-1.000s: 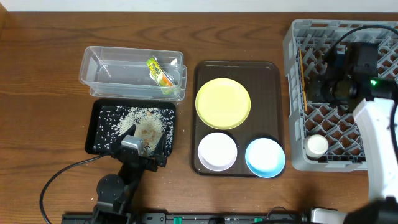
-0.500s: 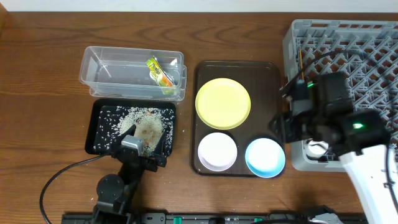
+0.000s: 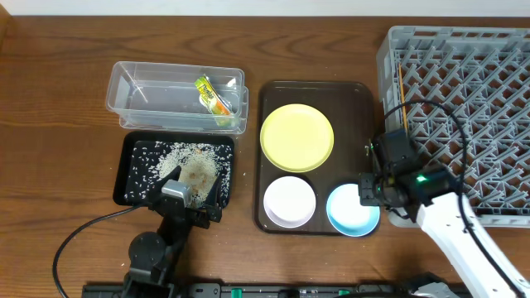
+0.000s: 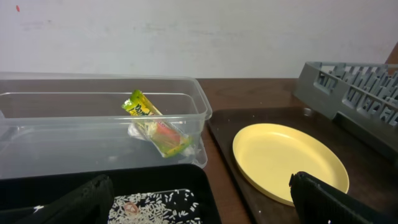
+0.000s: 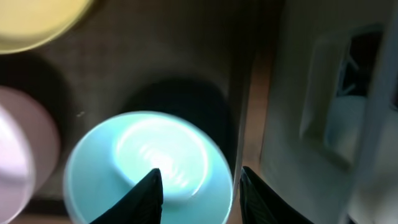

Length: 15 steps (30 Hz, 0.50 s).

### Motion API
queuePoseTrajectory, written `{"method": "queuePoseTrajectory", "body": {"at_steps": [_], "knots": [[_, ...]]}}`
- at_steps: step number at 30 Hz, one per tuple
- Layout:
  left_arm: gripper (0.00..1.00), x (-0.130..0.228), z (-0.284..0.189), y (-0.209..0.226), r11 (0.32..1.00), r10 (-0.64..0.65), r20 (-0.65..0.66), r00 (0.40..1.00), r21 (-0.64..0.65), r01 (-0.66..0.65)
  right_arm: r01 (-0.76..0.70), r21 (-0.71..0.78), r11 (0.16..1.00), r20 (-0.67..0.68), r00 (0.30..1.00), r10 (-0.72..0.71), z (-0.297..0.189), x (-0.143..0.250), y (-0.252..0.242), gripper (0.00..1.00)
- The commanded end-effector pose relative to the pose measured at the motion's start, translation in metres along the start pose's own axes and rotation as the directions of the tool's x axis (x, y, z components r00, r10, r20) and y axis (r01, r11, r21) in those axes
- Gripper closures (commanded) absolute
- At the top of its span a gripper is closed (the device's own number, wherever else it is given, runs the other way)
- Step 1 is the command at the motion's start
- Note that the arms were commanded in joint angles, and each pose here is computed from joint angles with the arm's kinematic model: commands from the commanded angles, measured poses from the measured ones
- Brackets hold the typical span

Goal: Sort waste into correct bins and load items into the dishwasher rack
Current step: 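Move the right gripper to the light-blue bowl and grasp its rim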

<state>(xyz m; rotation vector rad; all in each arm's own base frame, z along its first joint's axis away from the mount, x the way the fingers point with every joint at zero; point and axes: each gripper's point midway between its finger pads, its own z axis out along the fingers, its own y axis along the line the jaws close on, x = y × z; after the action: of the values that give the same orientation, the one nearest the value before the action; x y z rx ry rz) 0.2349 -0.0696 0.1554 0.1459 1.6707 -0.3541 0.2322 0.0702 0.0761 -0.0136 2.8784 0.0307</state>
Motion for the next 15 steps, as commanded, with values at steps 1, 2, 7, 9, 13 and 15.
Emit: {"method": "queuePoseTrajectory", "body": {"at_steps": [1,2,7,9,13,15], "knots": [[0.08,0.016,0.001,0.001,1.0,0.011,-0.049,0.999,0.001,-0.011,-0.01,0.09,0.996,-0.018,1.0,0.011,0.02,0.009,-0.014,0.6],[0.08,0.016,0.001,0.001,1.0,0.011,-0.049,0.999,0.001,-0.011,-0.009,0.098,0.995,-0.021,1.0,0.011,0.024,0.01,-0.016,0.59],[0.08,0.016,0.001,0.001,1.0,0.011,-0.049,0.999,0.001,-0.011,-0.024,0.127,0.992,-0.076,0.997,0.034,0.044,0.015,-0.017,0.65],[0.07,0.016,0.001,0.001,1.0,0.011,-0.049,0.999,0.001,-0.011,-0.03,0.11,0.993,-0.111,0.993,0.043,0.051,0.02,-0.013,0.85],[0.08,0.016,0.001,0.001,1.0,0.011,-0.049,0.999,0.001,-0.011,-0.043,0.015,0.999,-0.195,0.98,0.045,0.058,0.034,0.005,0.99],[0.07,0.016,0.001,0.001,1.0,0.011,-0.049,0.999,0.001,-0.011,-0.046,0.002,0.999,-0.2,0.979,0.045,0.056,0.034,0.007,0.99]]}}
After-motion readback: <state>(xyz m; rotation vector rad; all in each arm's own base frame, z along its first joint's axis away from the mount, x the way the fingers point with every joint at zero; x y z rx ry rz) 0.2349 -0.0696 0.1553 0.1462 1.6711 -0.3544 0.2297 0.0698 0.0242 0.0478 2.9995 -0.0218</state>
